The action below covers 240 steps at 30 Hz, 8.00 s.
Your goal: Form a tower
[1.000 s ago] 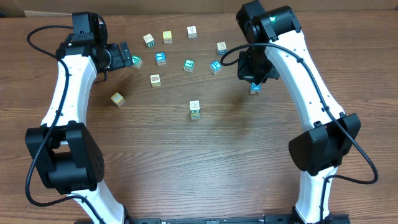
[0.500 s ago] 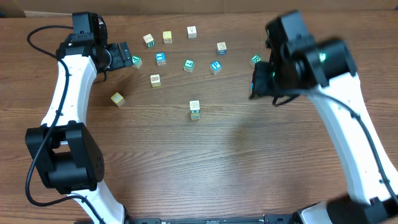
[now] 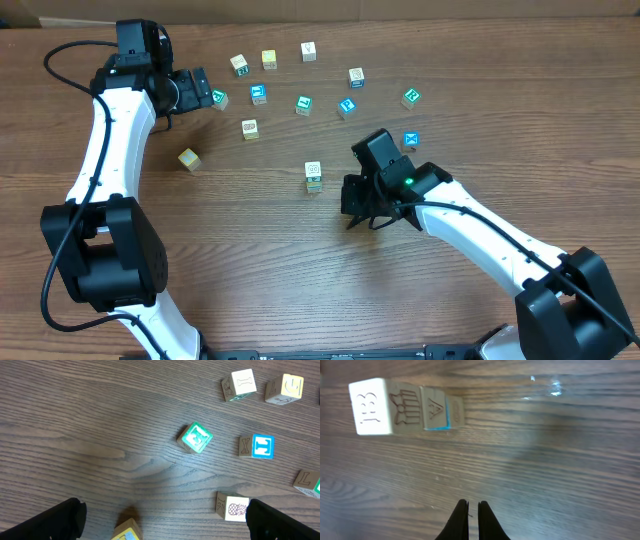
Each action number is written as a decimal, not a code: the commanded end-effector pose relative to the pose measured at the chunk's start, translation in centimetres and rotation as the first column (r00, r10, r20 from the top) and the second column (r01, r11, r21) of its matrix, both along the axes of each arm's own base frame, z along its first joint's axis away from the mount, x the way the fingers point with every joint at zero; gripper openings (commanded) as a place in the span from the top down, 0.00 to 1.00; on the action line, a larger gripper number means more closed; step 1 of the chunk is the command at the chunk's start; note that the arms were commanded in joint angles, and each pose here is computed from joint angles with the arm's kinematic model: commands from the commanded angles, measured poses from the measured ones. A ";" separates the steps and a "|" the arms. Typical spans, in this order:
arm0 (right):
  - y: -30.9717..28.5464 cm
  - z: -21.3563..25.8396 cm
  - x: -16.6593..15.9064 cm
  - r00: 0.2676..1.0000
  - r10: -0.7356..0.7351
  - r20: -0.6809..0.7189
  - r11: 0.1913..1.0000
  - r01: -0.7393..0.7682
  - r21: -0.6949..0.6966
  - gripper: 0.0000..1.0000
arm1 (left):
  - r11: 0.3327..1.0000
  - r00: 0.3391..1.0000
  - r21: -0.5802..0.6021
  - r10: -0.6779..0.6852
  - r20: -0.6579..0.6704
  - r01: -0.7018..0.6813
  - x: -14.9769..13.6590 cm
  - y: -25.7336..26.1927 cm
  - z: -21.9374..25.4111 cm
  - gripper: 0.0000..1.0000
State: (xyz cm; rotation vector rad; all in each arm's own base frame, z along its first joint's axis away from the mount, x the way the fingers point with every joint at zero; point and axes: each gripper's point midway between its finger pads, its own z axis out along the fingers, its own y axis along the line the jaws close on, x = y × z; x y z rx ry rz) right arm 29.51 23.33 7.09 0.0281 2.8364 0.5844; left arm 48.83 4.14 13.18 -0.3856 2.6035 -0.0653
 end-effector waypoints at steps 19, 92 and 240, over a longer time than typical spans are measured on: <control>3.7 -1.5 0.1 0.980 0.124 0.154 0.984 -0.142 0.111 0.96 | 1.000 1.000 -0.002 0.001 0.031 -0.001 0.0 -0.3 1.3 0.00; 5.3 -0.8 3.5 0.939 0.093 0.331 0.986 -0.132 0.098 0.96 | 1.000 1.000 -0.002 0.001 0.031 -0.001 0.0 -0.3 1.3 0.01; -16.4 4.9 12.4 0.775 -0.353 0.524 0.874 0.473 -0.110 0.14 | 1.000 1.000 -0.002 0.001 0.031 -0.001 0.0 -0.3 1.3 0.00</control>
